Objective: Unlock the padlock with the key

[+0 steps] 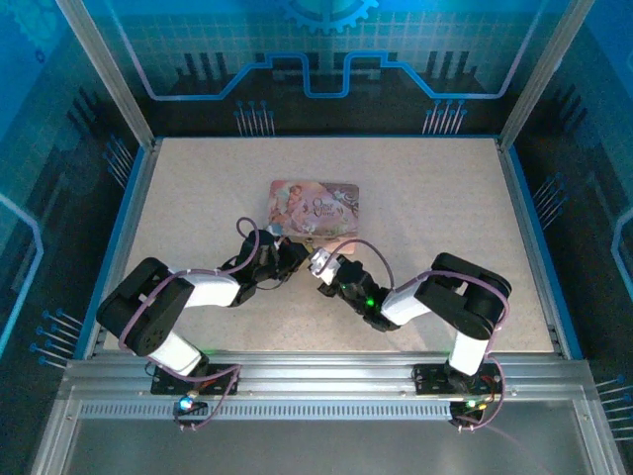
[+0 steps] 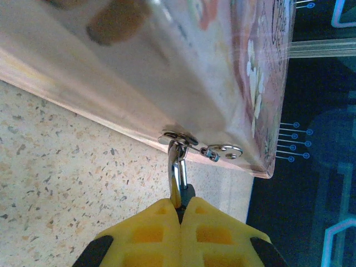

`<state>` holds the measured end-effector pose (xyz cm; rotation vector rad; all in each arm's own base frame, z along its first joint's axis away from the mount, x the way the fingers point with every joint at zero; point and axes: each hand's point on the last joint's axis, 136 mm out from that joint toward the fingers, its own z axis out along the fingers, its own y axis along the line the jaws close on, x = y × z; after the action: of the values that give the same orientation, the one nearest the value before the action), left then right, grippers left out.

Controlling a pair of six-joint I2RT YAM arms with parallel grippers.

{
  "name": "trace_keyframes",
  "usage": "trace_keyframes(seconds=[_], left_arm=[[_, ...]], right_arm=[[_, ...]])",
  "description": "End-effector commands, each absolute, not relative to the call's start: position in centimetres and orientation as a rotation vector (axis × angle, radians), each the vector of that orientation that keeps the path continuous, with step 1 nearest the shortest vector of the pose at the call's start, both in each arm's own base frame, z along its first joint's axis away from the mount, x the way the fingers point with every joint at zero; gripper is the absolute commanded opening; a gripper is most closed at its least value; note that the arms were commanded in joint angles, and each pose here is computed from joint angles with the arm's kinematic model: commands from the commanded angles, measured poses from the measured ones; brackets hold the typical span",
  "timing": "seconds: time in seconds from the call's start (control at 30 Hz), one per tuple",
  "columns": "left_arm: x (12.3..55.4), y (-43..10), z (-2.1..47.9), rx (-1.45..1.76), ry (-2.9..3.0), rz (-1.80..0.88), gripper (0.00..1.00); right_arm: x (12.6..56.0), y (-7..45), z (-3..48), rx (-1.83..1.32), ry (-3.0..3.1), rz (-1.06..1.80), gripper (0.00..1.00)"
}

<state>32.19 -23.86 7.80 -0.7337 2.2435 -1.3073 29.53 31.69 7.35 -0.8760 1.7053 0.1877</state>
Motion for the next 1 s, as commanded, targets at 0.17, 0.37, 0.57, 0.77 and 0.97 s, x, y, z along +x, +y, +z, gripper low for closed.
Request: trace_keyframes(seconds=[0.17, 0.37, 0.57, 0.77, 0.97], left_arm=[[30.1, -26.6, 9.2, -0.616, 2.25, -1.41, 0.03], [29.8, -26.6, 8.4, -0.619, 2.266, -1.374, 0.07], [30.3, -25.8, 8.1, -0.633, 2.262, -1.345, 0.2], [30.6, -23.8, 8.7, -0.655, 2.239, -1.293, 0.38], [30.7, -21.5, 10.1, -0.664, 2.21, -1.217, 0.51]], right_arm=[[31.5, 32.0, 8.8, -0.524, 1.78, 0.521, 0.0], [31.4, 32.0, 7.0, -0.465, 1.848, 0.605, 0.0], [31.3, 31.4, 6.4, -0.449, 1.876, 0.592, 0.0], [31.3, 31.6, 6.2, -0.459, 1.891, 0.595, 0.0], [31.2, 31.6, 6.0, -0.464, 1.9, 0.603, 0.0]])
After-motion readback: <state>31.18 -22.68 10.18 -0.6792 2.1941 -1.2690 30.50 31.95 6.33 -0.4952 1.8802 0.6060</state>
